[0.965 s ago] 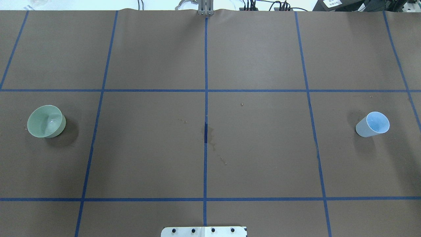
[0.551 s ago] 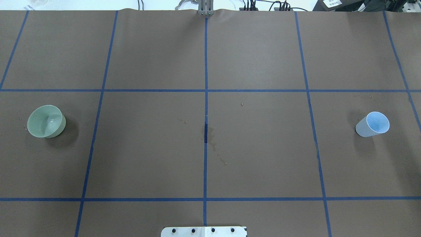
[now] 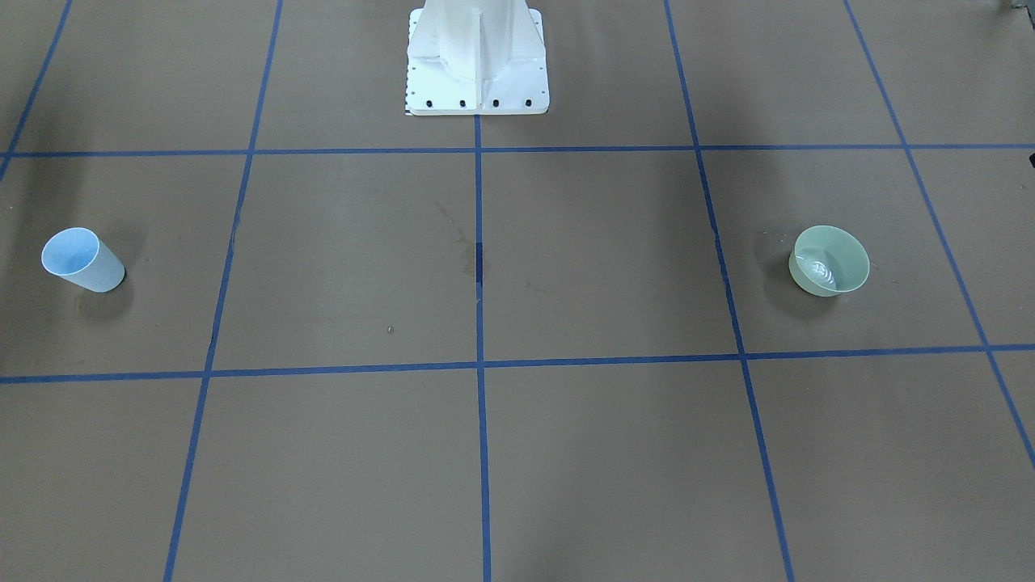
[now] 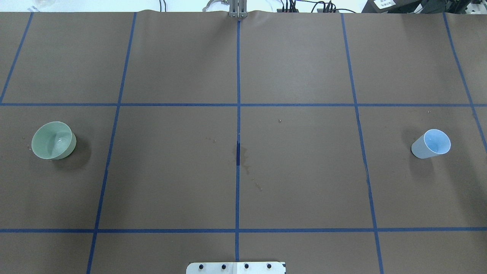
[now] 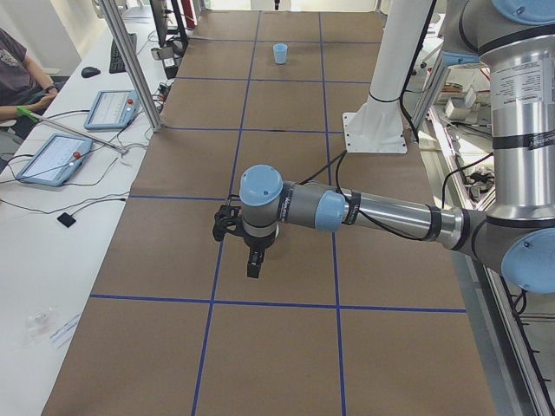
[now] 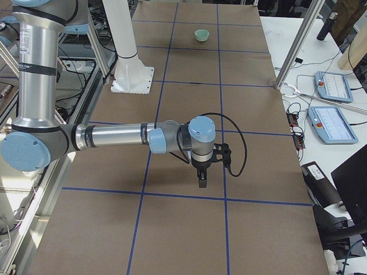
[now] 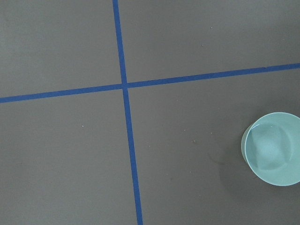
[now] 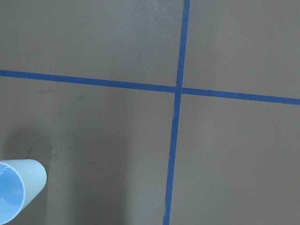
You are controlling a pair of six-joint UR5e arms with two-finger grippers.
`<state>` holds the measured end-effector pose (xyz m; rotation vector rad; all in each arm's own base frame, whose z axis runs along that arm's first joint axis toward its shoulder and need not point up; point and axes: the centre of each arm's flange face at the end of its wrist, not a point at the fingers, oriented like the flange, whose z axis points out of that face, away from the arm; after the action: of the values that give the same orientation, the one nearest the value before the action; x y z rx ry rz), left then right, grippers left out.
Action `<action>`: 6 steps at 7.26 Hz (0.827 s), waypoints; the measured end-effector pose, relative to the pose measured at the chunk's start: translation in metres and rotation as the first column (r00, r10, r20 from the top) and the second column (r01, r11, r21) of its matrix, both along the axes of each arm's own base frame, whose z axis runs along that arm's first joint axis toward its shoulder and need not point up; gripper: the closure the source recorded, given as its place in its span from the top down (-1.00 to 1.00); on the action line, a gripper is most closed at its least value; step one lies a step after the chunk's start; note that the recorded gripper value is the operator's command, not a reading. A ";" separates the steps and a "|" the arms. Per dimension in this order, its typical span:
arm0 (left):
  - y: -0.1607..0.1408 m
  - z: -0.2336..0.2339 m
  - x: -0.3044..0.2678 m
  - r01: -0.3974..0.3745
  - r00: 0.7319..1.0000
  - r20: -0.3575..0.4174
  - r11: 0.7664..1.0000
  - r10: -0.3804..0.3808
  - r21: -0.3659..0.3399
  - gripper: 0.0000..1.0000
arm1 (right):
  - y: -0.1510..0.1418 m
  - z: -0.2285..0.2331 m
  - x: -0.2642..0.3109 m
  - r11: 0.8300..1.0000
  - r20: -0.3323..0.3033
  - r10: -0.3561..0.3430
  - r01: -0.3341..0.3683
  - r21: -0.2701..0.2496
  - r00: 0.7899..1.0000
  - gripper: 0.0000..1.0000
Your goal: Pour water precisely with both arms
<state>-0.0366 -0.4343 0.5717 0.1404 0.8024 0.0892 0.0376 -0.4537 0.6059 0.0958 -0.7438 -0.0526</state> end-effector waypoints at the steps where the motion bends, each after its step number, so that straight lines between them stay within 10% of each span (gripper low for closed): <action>1: -0.003 0.003 0.013 -0.003 1.000 -0.006 1.000 0.003 -0.007 0.98 | 0.001 0.002 0.000 1.000 -0.002 -0.002 0.002 -0.004 1.000 0.99; 6: -0.038 -0.005 0.175 -0.074 0.997 -0.020 0.992 0.072 -0.100 0.99 | 0.000 0.008 -0.016 0.999 -0.002 -0.042 0.042 0.028 0.999 0.99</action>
<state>0.1381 -0.4725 0.5670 0.0162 0.8266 0.1168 0.0212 -0.4539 0.6141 0.1064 -0.7437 -0.1032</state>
